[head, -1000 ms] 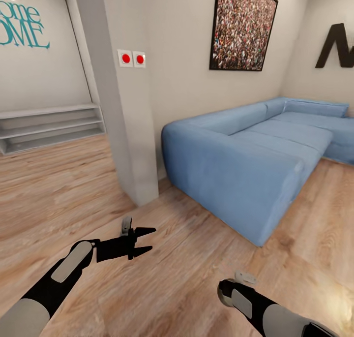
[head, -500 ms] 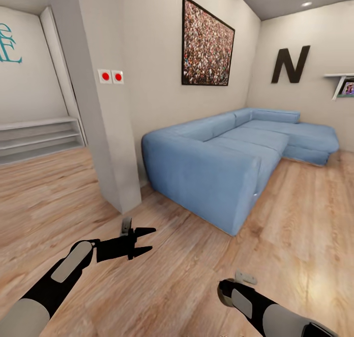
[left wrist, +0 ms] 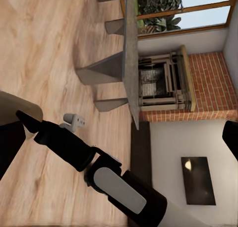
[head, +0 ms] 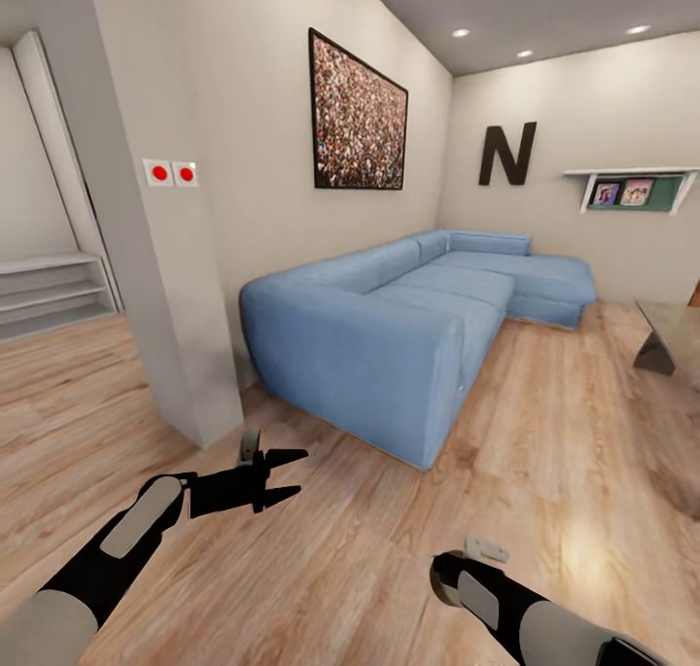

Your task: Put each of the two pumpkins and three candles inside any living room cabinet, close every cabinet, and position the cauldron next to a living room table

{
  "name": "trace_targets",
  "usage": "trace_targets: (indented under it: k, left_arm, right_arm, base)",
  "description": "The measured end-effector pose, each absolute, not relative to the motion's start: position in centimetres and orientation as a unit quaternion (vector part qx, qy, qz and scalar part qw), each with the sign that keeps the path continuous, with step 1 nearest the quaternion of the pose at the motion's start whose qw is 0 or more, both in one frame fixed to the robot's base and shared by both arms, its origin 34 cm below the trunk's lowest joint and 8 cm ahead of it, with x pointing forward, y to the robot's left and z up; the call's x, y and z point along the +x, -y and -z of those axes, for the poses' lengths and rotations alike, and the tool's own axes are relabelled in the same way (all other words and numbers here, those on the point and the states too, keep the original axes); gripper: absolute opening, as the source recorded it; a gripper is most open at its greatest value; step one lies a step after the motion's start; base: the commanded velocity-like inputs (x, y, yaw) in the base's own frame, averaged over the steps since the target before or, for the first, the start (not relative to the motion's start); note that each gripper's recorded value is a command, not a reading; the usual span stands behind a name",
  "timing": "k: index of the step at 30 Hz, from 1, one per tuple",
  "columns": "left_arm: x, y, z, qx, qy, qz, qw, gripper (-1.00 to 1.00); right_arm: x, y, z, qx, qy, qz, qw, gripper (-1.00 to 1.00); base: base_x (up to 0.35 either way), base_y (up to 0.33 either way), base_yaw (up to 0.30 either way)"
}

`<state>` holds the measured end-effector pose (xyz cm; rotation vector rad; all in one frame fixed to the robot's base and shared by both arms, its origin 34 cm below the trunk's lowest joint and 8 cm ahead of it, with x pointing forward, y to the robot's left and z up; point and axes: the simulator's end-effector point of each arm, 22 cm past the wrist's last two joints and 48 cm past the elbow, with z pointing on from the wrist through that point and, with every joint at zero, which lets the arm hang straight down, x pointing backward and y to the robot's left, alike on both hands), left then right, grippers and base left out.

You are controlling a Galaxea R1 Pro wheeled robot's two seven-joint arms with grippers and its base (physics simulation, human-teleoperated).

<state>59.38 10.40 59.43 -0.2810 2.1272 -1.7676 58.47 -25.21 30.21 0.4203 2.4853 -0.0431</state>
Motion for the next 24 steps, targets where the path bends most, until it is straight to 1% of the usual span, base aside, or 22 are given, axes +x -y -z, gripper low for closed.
trace_targets:
  k: [11, 18, 24]
  left_arm:
    - [59.34, -10.47, -59.61, -0.097, -0.754, 0.623, 0.183, 1.00]
    - [59.31, -10.46, -59.80, -0.095, -0.754, 0.623, 0.184, 1.00]
    - [59.27, -10.48, -60.00, -0.094, -0.754, 0.623, 0.186, 1.00]
  right_arm:
    - [58.62, 25.21, -30.53, 0.159, -0.938, 0.016, 0.308, -1.00]
    - [58.70, 25.21, -30.70, 0.159, -0.937, 0.016, 0.310, -1.00]
    - [58.75, 25.21, -30.89, 0.159, -0.937, 0.015, 0.312, -1.00]
  base:
    - [-0.004, 0.000, -0.273]
    - [-0.175, 0.017, -0.273]
    - [-0.042, 0.002, -0.273]
